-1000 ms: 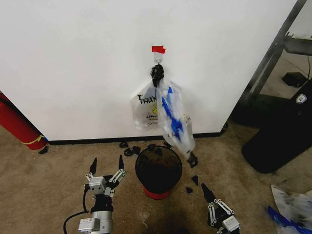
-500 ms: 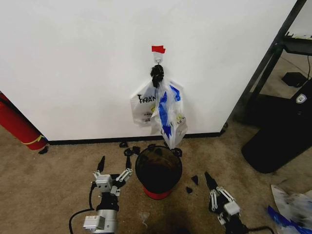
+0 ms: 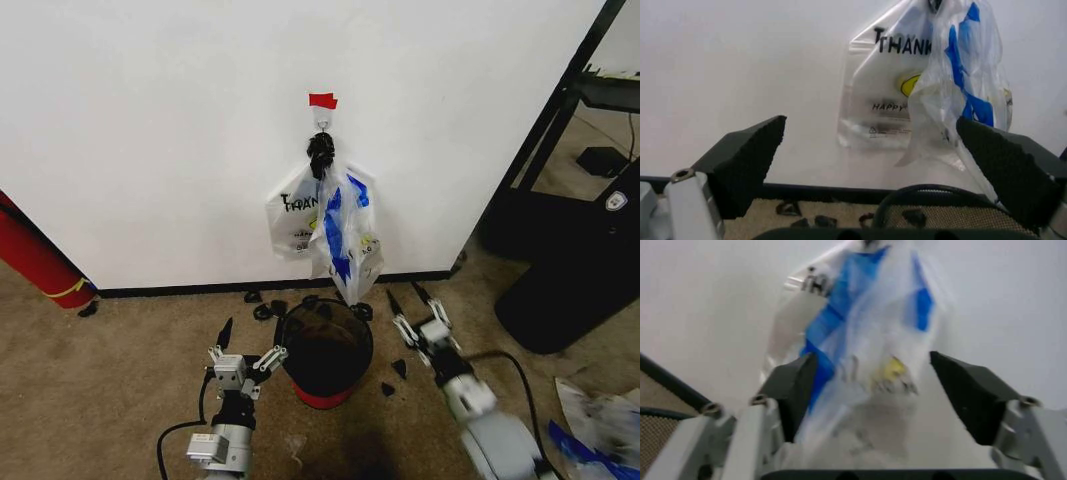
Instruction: Pick up the garbage bag from the wall and place it over the trash bin.
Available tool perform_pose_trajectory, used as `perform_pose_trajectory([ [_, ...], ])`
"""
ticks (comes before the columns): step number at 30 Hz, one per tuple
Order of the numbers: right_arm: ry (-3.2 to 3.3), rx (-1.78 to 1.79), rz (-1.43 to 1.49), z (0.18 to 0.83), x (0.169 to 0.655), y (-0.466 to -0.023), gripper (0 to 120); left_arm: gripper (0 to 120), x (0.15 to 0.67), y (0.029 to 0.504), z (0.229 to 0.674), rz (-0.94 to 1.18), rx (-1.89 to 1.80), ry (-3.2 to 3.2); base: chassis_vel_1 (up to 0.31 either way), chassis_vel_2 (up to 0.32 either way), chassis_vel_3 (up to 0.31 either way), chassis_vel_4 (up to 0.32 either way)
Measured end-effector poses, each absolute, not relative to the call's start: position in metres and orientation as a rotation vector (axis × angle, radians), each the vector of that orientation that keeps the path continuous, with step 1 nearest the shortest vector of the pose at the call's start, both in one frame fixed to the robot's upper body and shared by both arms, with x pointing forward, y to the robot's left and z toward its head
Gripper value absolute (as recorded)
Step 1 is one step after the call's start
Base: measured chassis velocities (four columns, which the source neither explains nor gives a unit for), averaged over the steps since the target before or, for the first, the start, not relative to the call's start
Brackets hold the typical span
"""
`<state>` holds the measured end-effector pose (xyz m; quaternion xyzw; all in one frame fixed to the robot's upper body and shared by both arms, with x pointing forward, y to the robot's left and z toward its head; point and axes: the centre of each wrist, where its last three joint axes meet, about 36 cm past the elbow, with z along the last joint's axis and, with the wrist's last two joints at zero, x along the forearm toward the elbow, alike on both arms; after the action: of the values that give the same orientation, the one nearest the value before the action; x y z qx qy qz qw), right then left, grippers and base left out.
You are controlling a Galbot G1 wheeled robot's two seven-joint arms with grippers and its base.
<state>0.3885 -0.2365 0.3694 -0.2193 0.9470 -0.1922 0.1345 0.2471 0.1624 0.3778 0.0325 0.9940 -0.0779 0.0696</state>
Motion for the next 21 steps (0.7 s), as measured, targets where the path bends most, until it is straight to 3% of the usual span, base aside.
perform_pose_trajectory([
  [5,2.695,-0.738,-0.632,0.368,0.424,-0.217,90,100,0.247,0.160,0.375,-0.245,0.088,3.000,0.000,0.000,0.000,0.000],
  [10,2.687,-0.767,-0.630,0.365,0.441,-0.200,99,100,0.248,0.162,0.372,-0.236,0.080,3.003,0.000,0.000,0.000,0.000],
  [15,2.686,-0.768,-0.630,0.361,0.454,-0.188,97,100,0.250,0.163,0.372,-0.232,0.076,2.999,0.000,0.000,0.000,0.000],
  [19,2.691,-0.756,-0.634,0.361,0.461,-0.187,79,100,0.251,0.163,0.370,-0.231,0.075,3.002,0.000,0.000,0.000,0.000],
  [21,2.690,-0.756,-0.636,0.361,0.463,-0.186,77,100,0.251,0.163,0.369,-0.231,0.075,3.003,0.000,0.000,0.000,0.000],
])
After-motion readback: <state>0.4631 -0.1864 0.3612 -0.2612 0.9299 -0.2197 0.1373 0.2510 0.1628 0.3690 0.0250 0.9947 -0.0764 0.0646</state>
